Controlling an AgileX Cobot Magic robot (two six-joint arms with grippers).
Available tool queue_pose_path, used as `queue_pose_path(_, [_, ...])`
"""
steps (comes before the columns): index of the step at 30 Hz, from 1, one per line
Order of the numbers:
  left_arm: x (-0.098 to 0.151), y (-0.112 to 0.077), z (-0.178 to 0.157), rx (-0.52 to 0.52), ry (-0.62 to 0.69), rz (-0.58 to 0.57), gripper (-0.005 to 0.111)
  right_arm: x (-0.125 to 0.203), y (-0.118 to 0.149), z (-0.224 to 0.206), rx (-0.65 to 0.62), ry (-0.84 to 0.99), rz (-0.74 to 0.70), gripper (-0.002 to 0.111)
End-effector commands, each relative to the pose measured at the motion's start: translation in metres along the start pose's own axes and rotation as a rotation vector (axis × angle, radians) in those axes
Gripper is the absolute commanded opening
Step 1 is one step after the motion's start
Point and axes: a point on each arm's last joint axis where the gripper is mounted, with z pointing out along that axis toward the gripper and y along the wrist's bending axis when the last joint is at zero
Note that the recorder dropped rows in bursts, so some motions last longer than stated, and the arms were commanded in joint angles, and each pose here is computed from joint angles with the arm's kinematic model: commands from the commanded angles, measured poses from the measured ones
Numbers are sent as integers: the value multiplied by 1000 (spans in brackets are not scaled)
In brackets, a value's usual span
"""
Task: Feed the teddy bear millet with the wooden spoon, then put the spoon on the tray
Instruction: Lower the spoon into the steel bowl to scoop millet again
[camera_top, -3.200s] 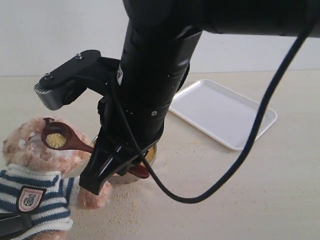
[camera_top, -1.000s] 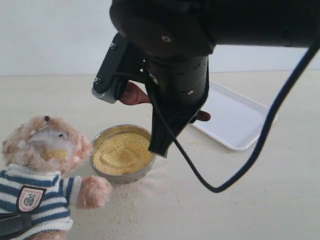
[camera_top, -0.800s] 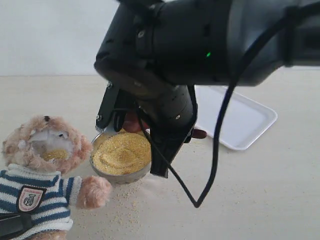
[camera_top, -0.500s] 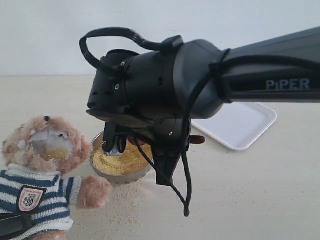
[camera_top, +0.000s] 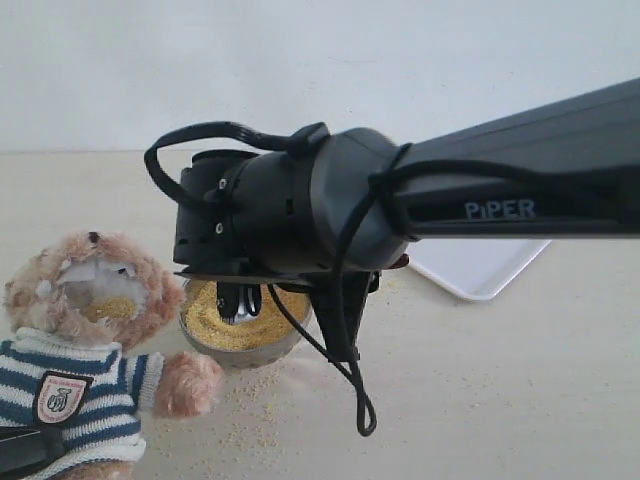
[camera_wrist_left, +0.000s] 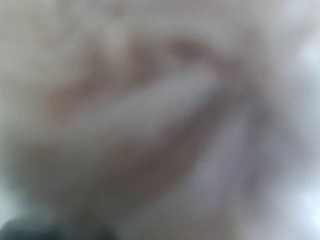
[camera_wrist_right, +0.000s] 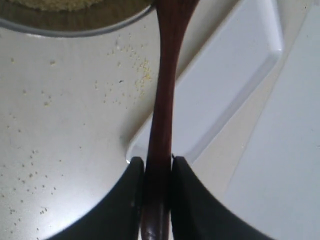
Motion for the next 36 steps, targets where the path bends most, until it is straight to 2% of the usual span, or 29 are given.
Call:
queue_pose_path(1, [0,-2,0,17,-13,-1,5,-6,5,1,2,5,-24,1])
queue_pose_path(8, [0,-2,0,17,-13,-1,5,-14,0,-11,-87,-55,57,1])
queue_pose_path(14, [0,-2,0,17,-13,-1,5,-15,5,-12,-153,-68,60,1])
queue_pose_path(36, [0,-2,0,17,-13,-1,5,-19,13,-15,-199,-78,55,1])
